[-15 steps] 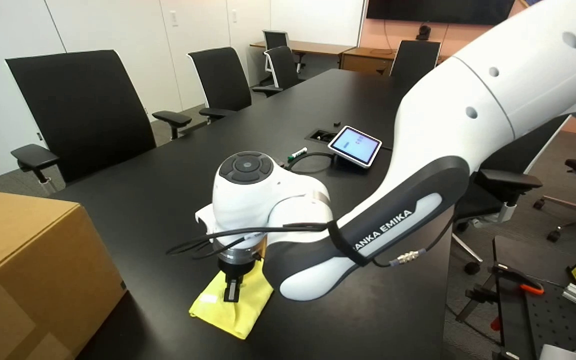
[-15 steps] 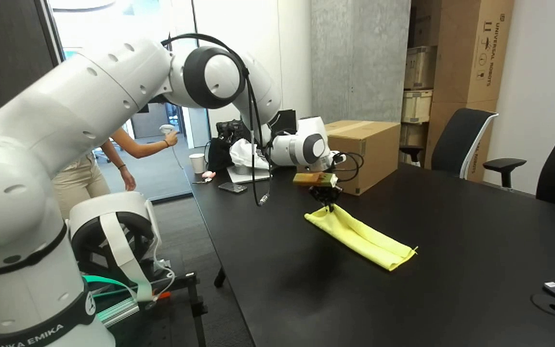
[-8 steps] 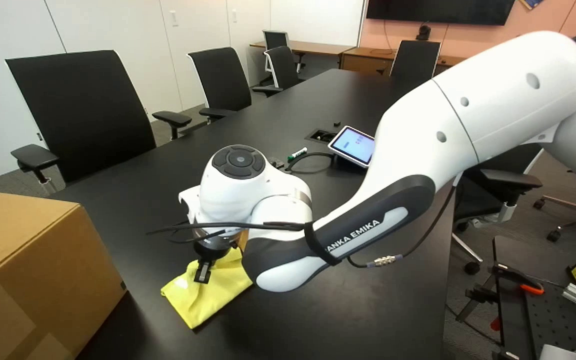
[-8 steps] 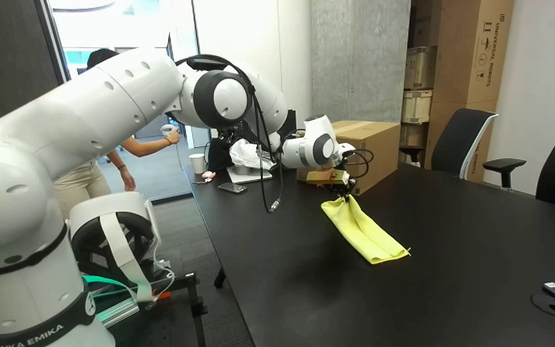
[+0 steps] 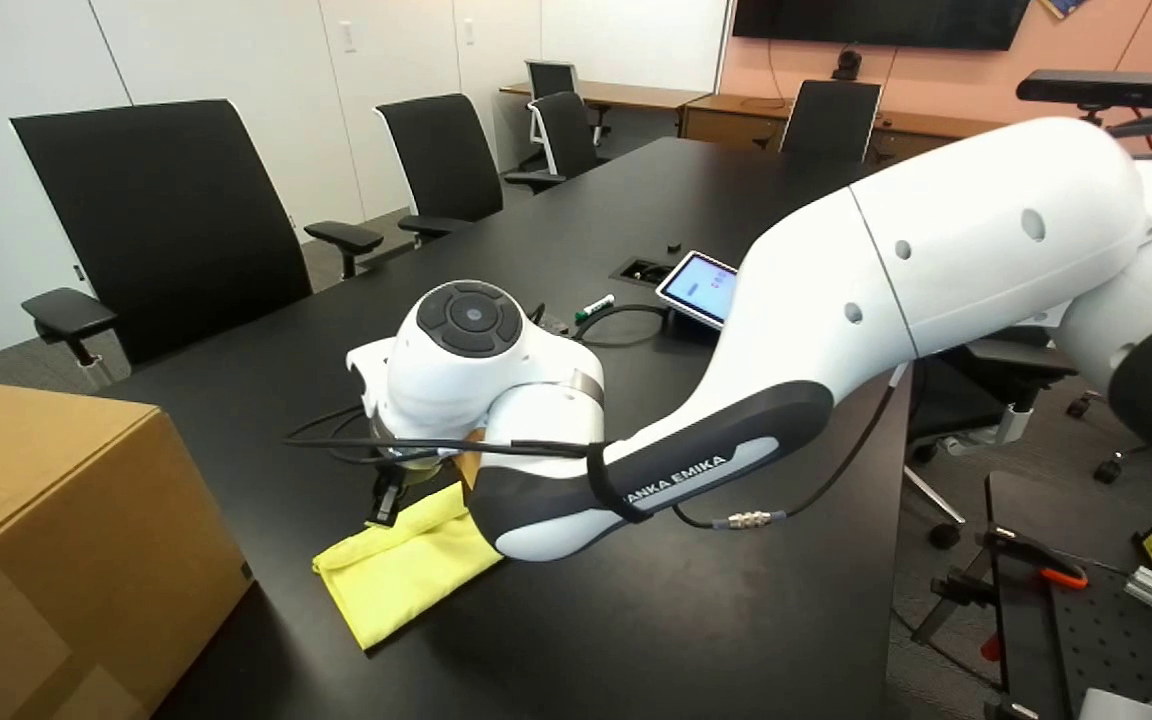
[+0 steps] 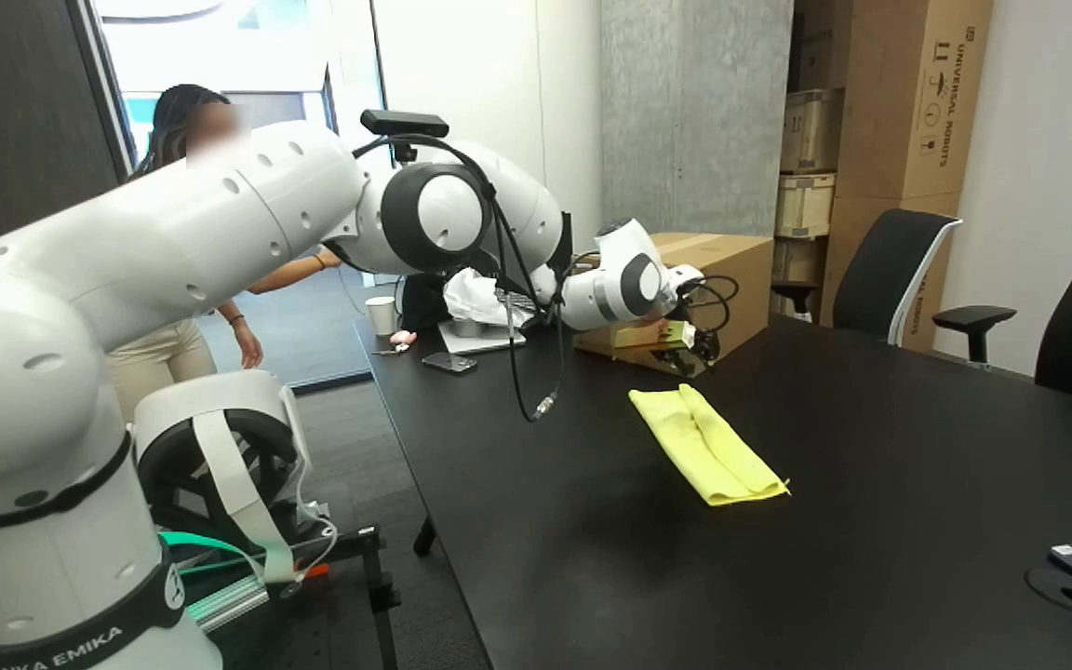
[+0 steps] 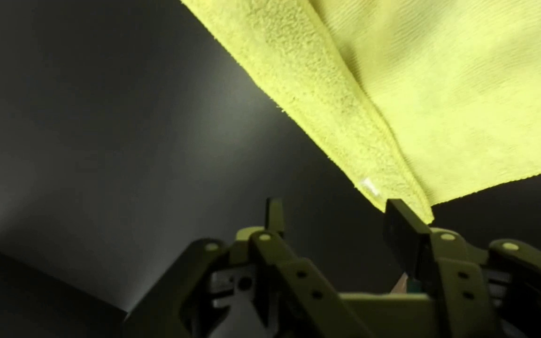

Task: Fold the towel in half

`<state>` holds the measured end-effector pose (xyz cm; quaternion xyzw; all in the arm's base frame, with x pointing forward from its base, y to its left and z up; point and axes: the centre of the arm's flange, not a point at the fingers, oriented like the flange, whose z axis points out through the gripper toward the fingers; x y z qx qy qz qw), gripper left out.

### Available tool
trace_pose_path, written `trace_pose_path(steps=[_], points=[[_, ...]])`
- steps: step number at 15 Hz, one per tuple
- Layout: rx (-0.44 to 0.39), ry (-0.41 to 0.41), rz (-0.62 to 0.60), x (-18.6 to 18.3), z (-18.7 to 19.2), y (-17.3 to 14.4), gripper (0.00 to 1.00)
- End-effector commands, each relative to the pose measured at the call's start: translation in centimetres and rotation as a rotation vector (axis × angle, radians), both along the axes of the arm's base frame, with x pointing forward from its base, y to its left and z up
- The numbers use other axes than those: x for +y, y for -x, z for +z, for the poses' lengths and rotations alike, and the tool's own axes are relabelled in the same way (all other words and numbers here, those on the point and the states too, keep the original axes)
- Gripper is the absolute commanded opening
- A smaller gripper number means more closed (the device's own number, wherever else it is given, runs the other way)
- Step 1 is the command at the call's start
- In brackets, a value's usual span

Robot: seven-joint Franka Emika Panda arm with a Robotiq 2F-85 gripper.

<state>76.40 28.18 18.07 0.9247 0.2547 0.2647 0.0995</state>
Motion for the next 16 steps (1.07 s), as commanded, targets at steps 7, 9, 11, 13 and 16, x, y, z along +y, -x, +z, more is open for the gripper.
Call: trace_pose_path(steps=[7,9,11,13,16], points=[[0.229,0.034,-0.234,-10.6,7.2,2.2,1.0],[0.316,0.037,-0.308,-13.8,8.8,3.4,1.0],[0.403,0.028,-0.382,-16.7,10.5,5.0,1.0],[0.496,-0.008,-0.428,-19.0,12.3,7.1,1.0],[0.606,-0.107,-0.492,-21.9,14.9,10.5,1.0]])
